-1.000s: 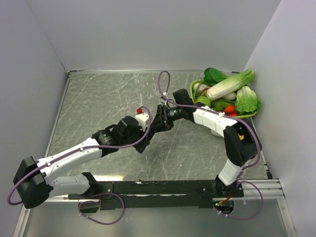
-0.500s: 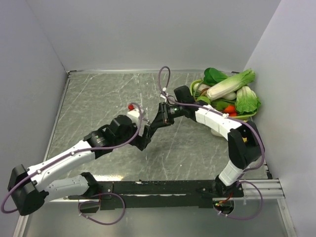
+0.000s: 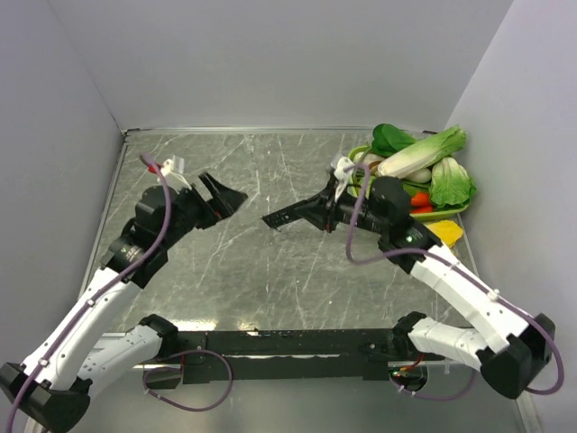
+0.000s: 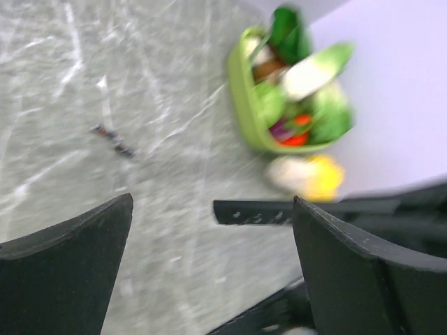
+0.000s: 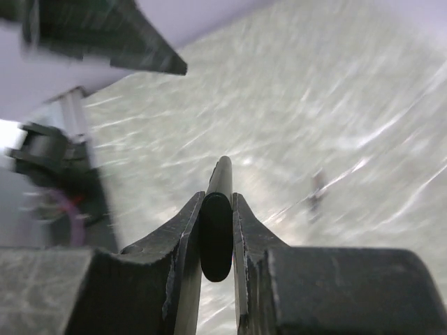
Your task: Load the batteries into the remote control
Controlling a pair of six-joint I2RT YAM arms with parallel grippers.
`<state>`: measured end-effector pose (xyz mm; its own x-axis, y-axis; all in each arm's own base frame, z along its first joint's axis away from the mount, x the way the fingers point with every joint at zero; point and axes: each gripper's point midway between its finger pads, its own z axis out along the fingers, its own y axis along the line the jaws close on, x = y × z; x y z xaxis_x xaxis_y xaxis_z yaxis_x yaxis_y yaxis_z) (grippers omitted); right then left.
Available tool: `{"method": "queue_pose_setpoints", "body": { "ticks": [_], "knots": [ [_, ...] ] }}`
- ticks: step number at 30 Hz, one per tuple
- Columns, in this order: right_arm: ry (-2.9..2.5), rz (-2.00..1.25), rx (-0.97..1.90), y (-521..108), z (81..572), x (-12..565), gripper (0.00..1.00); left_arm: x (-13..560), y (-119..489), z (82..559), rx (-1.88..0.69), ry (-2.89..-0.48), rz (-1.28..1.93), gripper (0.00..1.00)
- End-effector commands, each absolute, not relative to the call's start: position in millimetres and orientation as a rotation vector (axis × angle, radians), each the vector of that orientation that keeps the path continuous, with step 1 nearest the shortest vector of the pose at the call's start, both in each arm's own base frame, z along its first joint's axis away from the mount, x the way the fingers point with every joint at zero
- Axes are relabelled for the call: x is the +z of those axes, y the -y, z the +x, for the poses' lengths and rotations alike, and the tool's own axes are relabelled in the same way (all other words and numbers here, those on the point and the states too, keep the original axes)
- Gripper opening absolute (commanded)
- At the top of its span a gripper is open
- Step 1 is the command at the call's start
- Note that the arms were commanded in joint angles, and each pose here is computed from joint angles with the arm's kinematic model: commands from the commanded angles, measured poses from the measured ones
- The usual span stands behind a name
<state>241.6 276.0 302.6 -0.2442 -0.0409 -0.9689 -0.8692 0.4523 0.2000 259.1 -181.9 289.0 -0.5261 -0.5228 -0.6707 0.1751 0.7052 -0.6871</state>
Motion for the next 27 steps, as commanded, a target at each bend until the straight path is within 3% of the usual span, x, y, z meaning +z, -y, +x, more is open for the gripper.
{"method": "queue_pose_setpoints", "body": {
  "ticks": [1, 5, 12, 21, 27],
  "knots": [
    [-1.227, -0.942, 0.666, -273, 247, 345, 0.00, 334, 194, 262, -1.177, -1.889, -0.480, 0.99],
    [-1.035, -0.988, 0.434, -267, 244, 366, 0.00, 354, 213, 265, -1.428, -1.866, -0.615, 0.99],
    [-0.845, -1.008, 0.165, -269, 240, 396, 0.00, 366, 239, 273, -1.615, -1.900, -0.641, 0.99],
    [-0.650, -1.109, 0.059, -300, 219, 394, 0.00, 398, 243, 282, -1.698, -1.805, -0.645, 0.99],
    [-0.592, -1.123, 0.000, -316, 214, 393, 0.00, 379, 252, 287, -1.701, -1.884, -0.669, 0.99]
  ]
}}
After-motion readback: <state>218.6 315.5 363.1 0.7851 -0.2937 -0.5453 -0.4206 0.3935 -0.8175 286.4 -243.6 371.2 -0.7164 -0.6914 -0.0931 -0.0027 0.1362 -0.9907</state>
